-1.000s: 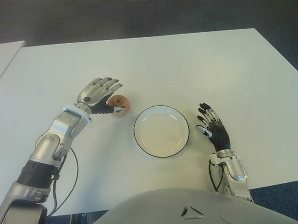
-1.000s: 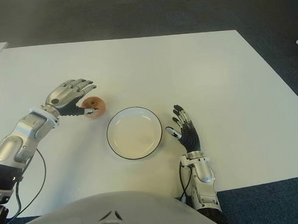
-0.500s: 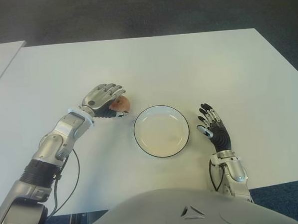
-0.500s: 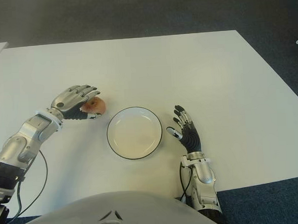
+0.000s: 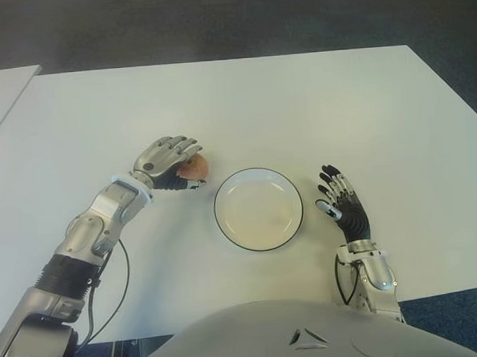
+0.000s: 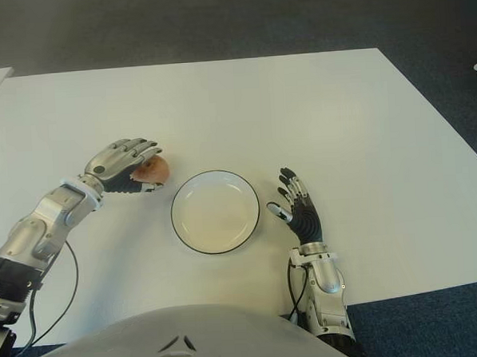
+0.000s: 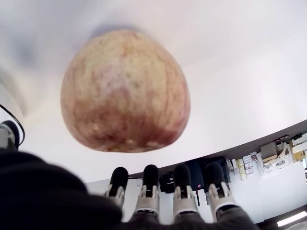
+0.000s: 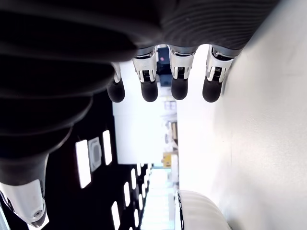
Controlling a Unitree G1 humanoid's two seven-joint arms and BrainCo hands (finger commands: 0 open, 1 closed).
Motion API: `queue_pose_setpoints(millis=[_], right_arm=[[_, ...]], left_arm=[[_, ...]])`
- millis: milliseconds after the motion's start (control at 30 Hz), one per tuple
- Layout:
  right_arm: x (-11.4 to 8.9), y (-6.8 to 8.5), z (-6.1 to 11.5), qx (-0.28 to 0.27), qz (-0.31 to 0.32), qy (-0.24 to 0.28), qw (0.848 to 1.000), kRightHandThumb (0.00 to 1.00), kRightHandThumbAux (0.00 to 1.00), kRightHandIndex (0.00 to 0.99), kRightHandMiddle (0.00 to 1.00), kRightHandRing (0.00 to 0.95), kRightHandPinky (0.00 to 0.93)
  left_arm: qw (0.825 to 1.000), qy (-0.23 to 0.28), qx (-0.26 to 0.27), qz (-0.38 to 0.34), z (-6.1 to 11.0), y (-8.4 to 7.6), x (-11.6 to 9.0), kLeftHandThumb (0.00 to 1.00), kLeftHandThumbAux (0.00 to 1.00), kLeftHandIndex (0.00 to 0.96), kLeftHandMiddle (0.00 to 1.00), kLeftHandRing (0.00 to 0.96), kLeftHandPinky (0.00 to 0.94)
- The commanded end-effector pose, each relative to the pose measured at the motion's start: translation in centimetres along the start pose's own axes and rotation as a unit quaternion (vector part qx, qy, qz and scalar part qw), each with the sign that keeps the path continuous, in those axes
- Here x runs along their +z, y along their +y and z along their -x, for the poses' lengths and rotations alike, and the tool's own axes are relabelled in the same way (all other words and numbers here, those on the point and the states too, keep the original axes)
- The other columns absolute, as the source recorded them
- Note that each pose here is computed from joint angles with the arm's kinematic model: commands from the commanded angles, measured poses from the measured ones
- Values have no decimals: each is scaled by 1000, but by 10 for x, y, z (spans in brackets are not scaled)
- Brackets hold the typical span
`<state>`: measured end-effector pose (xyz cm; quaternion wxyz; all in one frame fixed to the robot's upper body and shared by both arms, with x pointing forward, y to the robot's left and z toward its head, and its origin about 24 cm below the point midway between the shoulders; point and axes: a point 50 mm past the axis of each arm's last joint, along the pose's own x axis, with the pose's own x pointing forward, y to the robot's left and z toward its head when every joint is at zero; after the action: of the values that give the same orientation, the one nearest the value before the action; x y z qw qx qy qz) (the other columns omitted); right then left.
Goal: Put the apples into the plate.
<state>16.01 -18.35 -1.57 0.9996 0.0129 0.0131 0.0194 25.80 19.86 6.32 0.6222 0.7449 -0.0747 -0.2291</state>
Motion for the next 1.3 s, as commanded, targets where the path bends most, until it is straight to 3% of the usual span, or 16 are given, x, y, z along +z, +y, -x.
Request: queue_pose_setpoints(millis=[33, 1300], right_arm=[[-25, -2, 21, -15, -17, 79, 997, 112, 618, 0, 0, 0, 0], [-22, -5, 23, -23, -18, 74, 997, 115, 617, 0, 0, 2, 17]], left_arm=[[1000, -2, -8, 5, -1, -7, 5, 233, 181, 0, 0, 0, 0], [999, 28, -25, -17, -19, -32, -4, 289, 171, 0, 0, 0, 0]])
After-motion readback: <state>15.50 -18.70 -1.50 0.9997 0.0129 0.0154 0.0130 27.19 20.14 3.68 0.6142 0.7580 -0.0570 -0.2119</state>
